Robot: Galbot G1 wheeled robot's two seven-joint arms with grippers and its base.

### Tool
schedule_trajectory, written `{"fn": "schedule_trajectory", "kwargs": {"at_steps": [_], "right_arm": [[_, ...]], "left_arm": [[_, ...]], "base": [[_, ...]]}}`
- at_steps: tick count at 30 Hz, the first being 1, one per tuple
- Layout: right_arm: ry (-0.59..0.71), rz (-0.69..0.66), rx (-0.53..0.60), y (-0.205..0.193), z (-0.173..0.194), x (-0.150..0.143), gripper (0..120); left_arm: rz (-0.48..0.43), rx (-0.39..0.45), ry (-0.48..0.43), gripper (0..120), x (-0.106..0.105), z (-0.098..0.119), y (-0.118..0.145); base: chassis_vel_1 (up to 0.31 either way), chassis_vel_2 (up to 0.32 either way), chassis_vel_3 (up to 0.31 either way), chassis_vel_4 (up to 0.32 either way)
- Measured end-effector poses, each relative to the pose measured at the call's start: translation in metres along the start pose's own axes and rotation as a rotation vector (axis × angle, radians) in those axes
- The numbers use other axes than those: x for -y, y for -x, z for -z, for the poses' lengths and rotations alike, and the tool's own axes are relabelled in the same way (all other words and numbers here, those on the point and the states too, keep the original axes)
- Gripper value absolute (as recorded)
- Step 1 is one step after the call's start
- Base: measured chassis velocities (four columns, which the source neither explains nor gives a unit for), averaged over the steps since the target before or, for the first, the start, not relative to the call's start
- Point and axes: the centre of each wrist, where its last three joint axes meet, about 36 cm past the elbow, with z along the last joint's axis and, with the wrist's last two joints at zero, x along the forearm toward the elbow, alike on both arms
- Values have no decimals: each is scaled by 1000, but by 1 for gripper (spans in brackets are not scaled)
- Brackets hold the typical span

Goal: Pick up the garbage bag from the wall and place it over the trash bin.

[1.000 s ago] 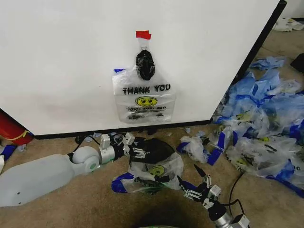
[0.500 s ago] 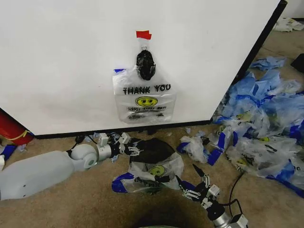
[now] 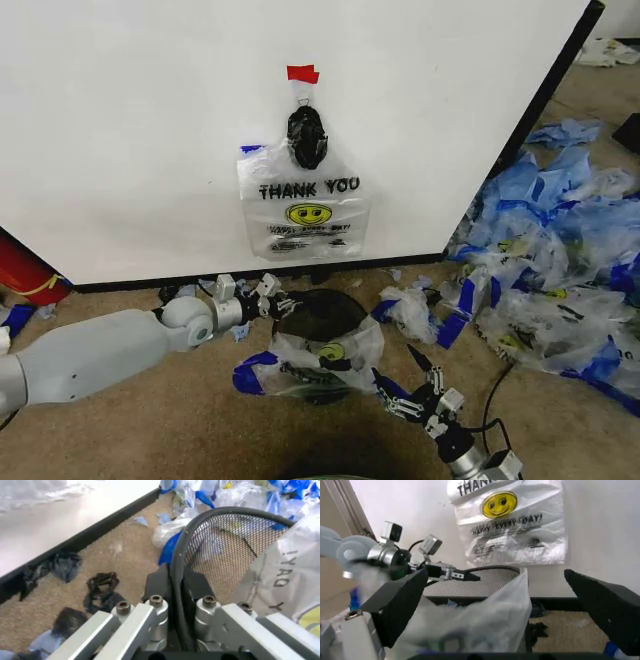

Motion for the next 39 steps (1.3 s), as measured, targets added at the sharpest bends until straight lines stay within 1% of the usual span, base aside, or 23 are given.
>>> {"fn": "schedule_trajectory", "kwargs": {"at_steps": [2, 6, 7, 13, 14, 20, 21, 23, 27, 29, 34, 36, 39], "right_arm": [[-1, 1, 1, 0, 0, 0, 100], [-3, 9, 3, 2, 2, 1, 100], [-3, 9, 3, 2, 2, 1, 100], [4, 19, 6, 5, 6, 1, 100], [4, 19, 6, 5, 6, 1, 100], [4, 30, 13, 12, 11, 4, 100], [4, 30, 13, 12, 11, 4, 100], [4, 33, 15, 14, 12, 6, 100], [4, 41, 18, 18, 13, 9, 100], [4, 43, 18, 19, 13, 9, 100], [7, 55, 21, 26, 12, 10, 100], [8, 57, 21, 27, 12, 10, 100], [7, 58, 21, 27, 13, 11, 100]], "left_arm": [[0, 2, -3, 3, 2, 0, -1], [46, 24, -34, 3, 14, 5, -15], [46, 24, -34, 3, 14, 5, -15], [138, 77, -85, 3, 25, 17, -41], [138, 77, -85, 3, 25, 17, -41], [259, 119, -195, 3, 48, 18, -70], [259, 119, -195, 3, 48, 18, -70], [319, 140, -246, 3, 60, 18, -79], [427, 163, -358, 3, 85, 13, -90], [444, 168, -369, 3, 87, 14, -92], [610, 216, -450, 3, 105, 26, -98], [626, 223, -468, 3, 109, 29, -98], [649, 228, -504, 3, 121, 32, -97]], "base": [[0, 0, 0, 0], [0, 0, 0, 0], [0, 0, 0, 0], [0, 0, 0, 0], [0, 0, 0, 0], [0, 0, 0, 0], [0, 0, 0, 0], [0, 0, 0, 0], [0, 0, 0, 0], [0, 0, 0, 0], [0, 0, 0, 0], [0, 0, 0, 0], [0, 0, 0, 0]]}}
